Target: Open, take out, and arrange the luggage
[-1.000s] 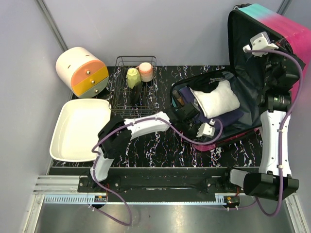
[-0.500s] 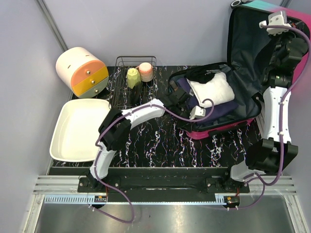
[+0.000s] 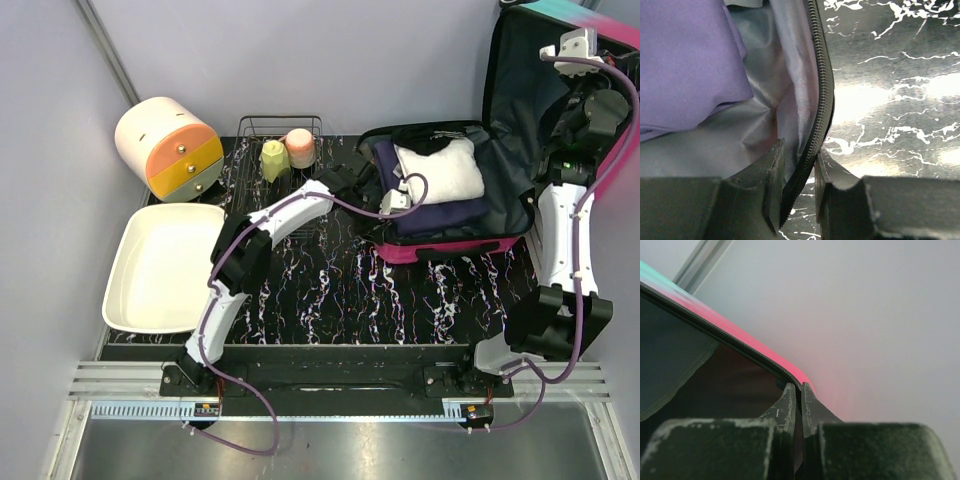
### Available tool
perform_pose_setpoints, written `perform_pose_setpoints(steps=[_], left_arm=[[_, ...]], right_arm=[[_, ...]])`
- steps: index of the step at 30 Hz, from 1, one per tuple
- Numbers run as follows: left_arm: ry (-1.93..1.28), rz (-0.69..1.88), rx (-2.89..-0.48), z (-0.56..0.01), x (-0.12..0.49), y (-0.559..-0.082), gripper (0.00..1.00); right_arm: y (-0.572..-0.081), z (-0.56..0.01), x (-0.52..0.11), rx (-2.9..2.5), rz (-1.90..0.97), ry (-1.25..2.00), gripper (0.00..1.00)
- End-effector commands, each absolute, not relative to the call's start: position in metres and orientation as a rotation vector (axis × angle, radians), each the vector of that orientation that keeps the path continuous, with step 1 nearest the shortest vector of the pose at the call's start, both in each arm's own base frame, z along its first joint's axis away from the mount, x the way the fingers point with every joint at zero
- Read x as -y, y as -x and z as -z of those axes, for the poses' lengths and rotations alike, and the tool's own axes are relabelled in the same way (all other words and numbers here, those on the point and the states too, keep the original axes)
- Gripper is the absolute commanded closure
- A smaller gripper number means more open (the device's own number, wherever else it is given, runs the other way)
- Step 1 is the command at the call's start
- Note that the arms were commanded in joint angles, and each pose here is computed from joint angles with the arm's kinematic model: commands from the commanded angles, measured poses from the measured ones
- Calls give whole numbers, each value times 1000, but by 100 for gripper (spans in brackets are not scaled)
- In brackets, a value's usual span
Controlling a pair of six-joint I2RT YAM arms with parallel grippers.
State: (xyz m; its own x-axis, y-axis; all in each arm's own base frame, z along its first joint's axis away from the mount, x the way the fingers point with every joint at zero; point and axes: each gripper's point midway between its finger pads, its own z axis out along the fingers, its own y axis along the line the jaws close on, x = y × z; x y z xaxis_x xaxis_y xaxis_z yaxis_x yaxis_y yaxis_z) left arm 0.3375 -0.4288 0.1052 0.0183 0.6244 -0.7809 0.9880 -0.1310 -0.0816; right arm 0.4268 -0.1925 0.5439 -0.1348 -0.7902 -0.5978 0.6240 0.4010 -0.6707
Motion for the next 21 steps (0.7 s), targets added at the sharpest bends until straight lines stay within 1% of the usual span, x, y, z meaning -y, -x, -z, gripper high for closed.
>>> perform_pose_setpoints(steps=[1, 2, 3, 4, 5, 6, 7, 8, 9, 10, 11, 15, 19, 21], left_arm=[[-1212, 220, -1603, -163, 377, -554, 89], [-1205, 234, -1610, -165, 378, -550, 74], [-1209, 269, -1610, -172, 377, -542, 52], [-1207, 298, -1617, -175, 378, -534, 44], [-1188, 313, -1595, -199, 377, -526, 36], [-1185, 332, -1626, -194, 374, -517, 24], [-1169, 364, -1646, -200, 374, -508, 19], [-1153, 382, -1630, -224, 371, -497, 11], [-1148, 399, -1665, -221, 366, -488, 6], [-1115, 423, -1691, -227, 362, -481, 1], [-1097, 429, -1692, -242, 355, -470, 1], [-1001, 423, -1746, -265, 329, -447, 1], [-913, 417, -1838, -273, 299, -437, 1], [-866, 399, -1872, -277, 279, -437, 1]], right_arm=[[-439, -509, 197, -1272, 1206, 182, 85], [-435, -510, 196, -1274, 1203, 178, 70], [-434, -508, 196, -1289, 1200, 184, 64], [-431, -509, 197, -1292, 1202, 178, 59], [-425, -514, 196, -1283, 1202, 167, 54], [-423, -514, 198, -1290, 1202, 162, 42], [-419, -517, 199, -1288, 1207, 152, 36], [-411, -524, 198, -1275, 1203, 131, 30], [-406, -525, 201, -1277, 1203, 122, 24], [-399, -531, 201, -1268, 1205, 108, 22], [-395, -533, 201, -1263, 1199, 96, 21], [-382, -540, 201, -1257, 1193, 91, 17], [-371, -545, 199, -1256, 1171, 97, 4], [-372, -537, 194, -1284, 1137, 125, 0]])
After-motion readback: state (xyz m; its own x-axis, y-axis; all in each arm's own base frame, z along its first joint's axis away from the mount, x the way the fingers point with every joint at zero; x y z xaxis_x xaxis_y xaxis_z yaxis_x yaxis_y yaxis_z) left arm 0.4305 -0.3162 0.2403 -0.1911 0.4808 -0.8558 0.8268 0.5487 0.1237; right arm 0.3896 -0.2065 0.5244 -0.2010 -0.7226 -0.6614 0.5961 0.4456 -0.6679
